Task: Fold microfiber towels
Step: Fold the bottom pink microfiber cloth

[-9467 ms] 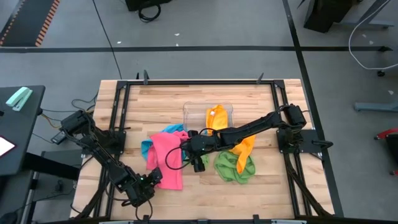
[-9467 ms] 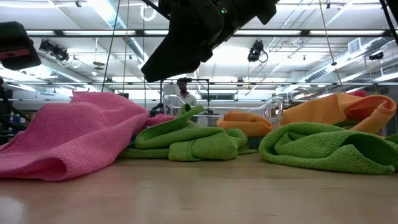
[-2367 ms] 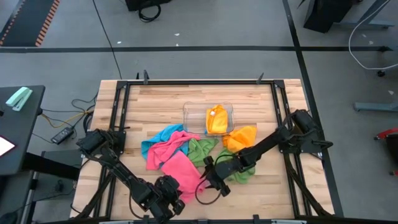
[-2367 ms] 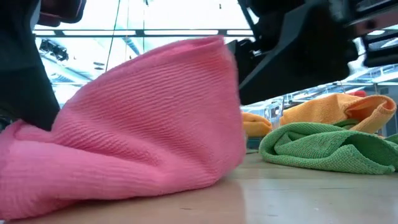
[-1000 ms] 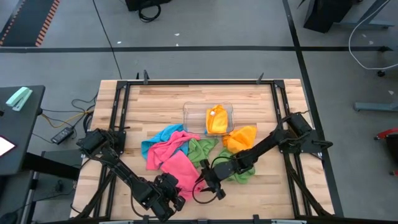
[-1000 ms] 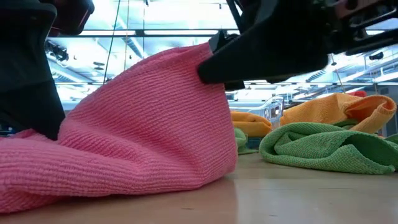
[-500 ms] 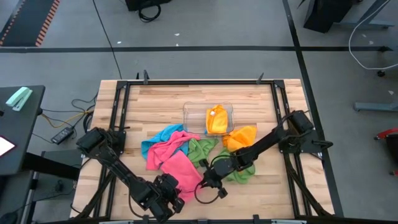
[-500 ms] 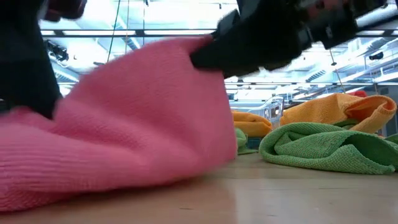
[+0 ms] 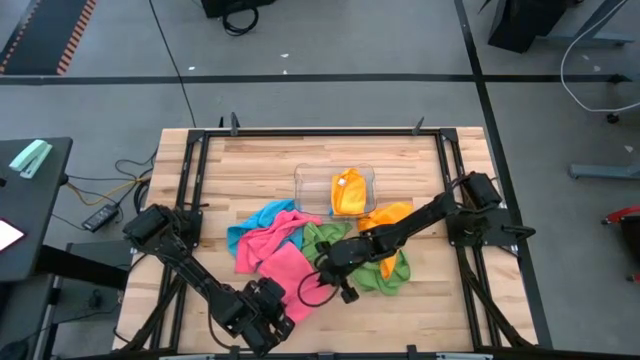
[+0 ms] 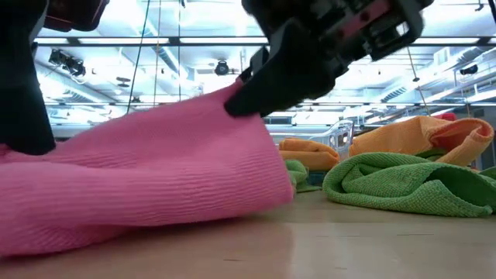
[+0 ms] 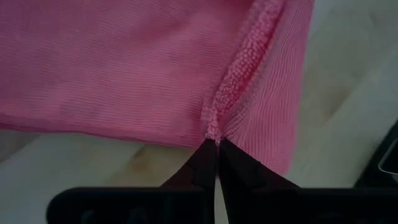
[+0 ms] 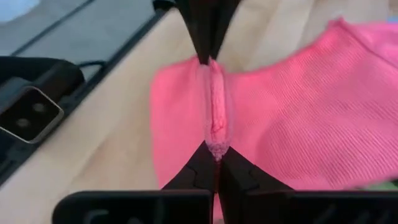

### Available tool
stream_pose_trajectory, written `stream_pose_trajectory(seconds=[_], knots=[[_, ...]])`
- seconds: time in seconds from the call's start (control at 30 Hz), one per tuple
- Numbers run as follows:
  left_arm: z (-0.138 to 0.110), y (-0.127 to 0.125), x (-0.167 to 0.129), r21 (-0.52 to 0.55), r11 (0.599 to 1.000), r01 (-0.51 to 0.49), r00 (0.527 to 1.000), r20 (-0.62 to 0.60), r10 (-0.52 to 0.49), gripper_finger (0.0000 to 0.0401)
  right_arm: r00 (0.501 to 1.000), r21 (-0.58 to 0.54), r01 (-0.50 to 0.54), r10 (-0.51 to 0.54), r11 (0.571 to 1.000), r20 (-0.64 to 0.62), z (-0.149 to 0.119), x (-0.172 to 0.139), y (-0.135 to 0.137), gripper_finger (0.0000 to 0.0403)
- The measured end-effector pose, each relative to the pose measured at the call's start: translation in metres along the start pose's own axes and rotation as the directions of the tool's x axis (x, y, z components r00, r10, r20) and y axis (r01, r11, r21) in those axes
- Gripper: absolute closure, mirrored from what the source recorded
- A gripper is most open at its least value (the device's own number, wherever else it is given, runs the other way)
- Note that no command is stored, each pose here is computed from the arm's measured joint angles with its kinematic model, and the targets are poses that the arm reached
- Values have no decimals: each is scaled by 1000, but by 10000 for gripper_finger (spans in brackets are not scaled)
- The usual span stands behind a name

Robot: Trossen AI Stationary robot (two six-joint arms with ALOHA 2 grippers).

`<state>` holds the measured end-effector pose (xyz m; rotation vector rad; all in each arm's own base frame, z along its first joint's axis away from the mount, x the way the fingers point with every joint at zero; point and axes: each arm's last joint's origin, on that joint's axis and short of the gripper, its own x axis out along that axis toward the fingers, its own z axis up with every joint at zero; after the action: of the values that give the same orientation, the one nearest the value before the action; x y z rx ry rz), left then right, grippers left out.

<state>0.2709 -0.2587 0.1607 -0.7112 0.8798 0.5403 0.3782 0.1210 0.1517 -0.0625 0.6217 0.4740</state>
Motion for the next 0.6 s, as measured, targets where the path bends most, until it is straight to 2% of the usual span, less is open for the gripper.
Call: stream_pose_trajectory(seconds=[0.2, 0.33, 0.6], knots=[[2, 3, 1, 8, 1000, -31, 1000, 6, 30, 390, 999, 22, 40, -40, 999, -29, -4, -3, -17, 390], [5, 4, 3, -12, 999, -40, 999, 4, 40, 383, 998, 9, 56, -56, 998, -30, -4, -4, -21, 379], [3, 4, 3, -16, 999, -46, 999, -14, 46, 390, 996, 11, 86, -86, 996, -40, -6, -7, -32, 315]])
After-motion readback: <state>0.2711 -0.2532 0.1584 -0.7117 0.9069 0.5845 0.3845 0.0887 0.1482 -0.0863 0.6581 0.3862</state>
